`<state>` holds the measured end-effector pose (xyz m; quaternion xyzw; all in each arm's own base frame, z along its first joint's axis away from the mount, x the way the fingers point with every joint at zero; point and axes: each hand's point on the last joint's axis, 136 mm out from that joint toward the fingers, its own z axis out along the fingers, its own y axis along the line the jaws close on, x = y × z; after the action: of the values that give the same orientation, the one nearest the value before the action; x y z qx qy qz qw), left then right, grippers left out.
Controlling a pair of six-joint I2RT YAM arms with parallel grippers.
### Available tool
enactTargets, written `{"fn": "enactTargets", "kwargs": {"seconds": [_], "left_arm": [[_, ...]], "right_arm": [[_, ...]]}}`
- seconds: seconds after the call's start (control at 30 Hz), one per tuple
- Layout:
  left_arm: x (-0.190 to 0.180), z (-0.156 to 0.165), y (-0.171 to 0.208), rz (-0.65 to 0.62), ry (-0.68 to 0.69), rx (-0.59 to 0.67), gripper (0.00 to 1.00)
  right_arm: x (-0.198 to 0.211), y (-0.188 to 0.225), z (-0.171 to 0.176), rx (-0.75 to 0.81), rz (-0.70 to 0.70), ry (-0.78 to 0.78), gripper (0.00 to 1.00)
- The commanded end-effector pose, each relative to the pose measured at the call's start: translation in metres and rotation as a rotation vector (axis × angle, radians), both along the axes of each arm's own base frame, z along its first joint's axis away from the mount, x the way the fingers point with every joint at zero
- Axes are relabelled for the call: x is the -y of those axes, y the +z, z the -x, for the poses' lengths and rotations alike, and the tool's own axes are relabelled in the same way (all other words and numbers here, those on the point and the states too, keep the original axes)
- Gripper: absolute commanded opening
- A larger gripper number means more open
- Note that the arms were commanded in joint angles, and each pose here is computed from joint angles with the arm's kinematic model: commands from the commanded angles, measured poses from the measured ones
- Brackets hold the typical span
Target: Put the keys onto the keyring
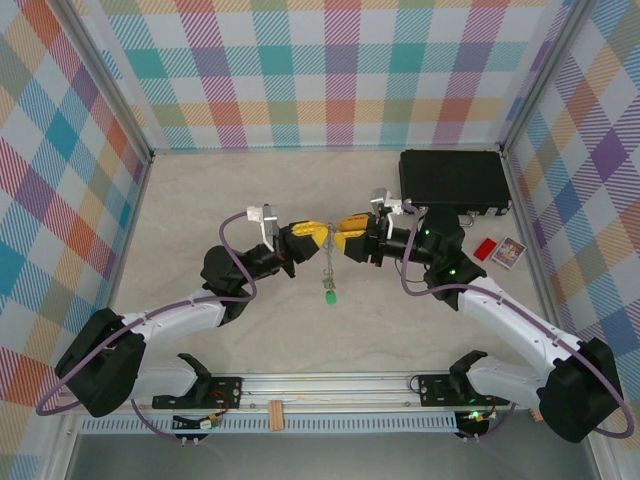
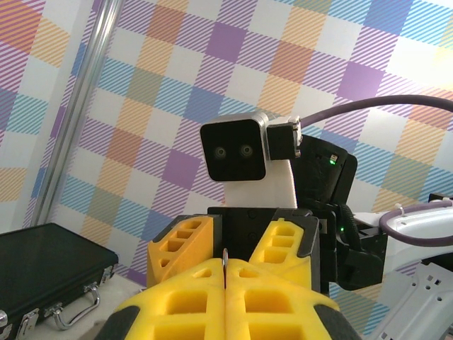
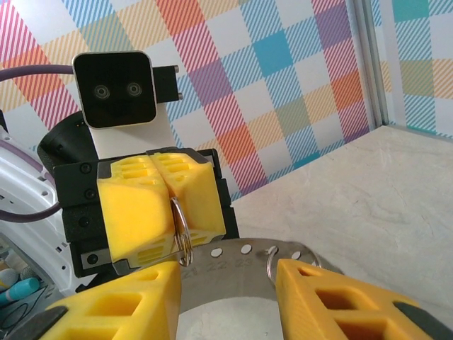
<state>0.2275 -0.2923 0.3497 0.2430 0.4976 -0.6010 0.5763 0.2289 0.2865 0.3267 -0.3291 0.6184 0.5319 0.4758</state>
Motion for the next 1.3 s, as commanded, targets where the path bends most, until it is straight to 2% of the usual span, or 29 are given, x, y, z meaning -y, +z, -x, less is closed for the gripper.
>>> {"fn": "enactTargets", "kwargs": {"seconds": [0.0, 0.57, 0.77, 0.83, 0.93, 1.0, 1.07, 1.13, 1.27], "left_arm": [[-0.005, 0.016, 0.034, 0.073, -0.026, 0.099, 0.0], [0.001, 0.019, 0.033, 0.062, -0.07, 0.094, 0.0], [0.001, 0.019, 0.034, 0.063, -0.07, 0.095, 0.0], [0.001, 0.019, 0.034, 0.062, -0.072, 0.093, 0.0], [0.002, 0.019, 0.033, 0.061, -0.074, 0.09, 0.0], [0.003, 0.019, 0.032, 0.052, -0.082, 0.085, 0.0], [0.005, 0.02, 0.03, 0.036, -0.092, 0.077, 0.0], [0.008, 0.02, 0.024, 0.0, -0.103, 0.062, 0.1], [0.01, 0.021, 0.014, -0.07, -0.105, 0.049, 0.14]], "right_arm": [[0.003, 0.027, 0.009, 0.063, -0.049, 0.033, 0.41], [-0.001, 0.037, 0.011, 0.085, -0.048, 0.097, 0.3], [-0.005, 0.033, 0.012, 0.068, -0.032, 0.13, 0.31], [-0.005, 0.033, 0.013, 0.072, -0.031, 0.136, 0.25], [-0.005, 0.033, 0.015, 0.078, -0.028, 0.139, 0.09], [-0.003, 0.033, 0.015, 0.086, -0.021, 0.129, 0.02], [-0.001, 0.032, 0.015, 0.095, -0.012, 0.118, 0.0], [0.0, 0.03, 0.016, 0.104, 0.002, 0.107, 0.0], [0.002, 0.026, 0.02, 0.116, 0.028, 0.118, 0.0]]}}
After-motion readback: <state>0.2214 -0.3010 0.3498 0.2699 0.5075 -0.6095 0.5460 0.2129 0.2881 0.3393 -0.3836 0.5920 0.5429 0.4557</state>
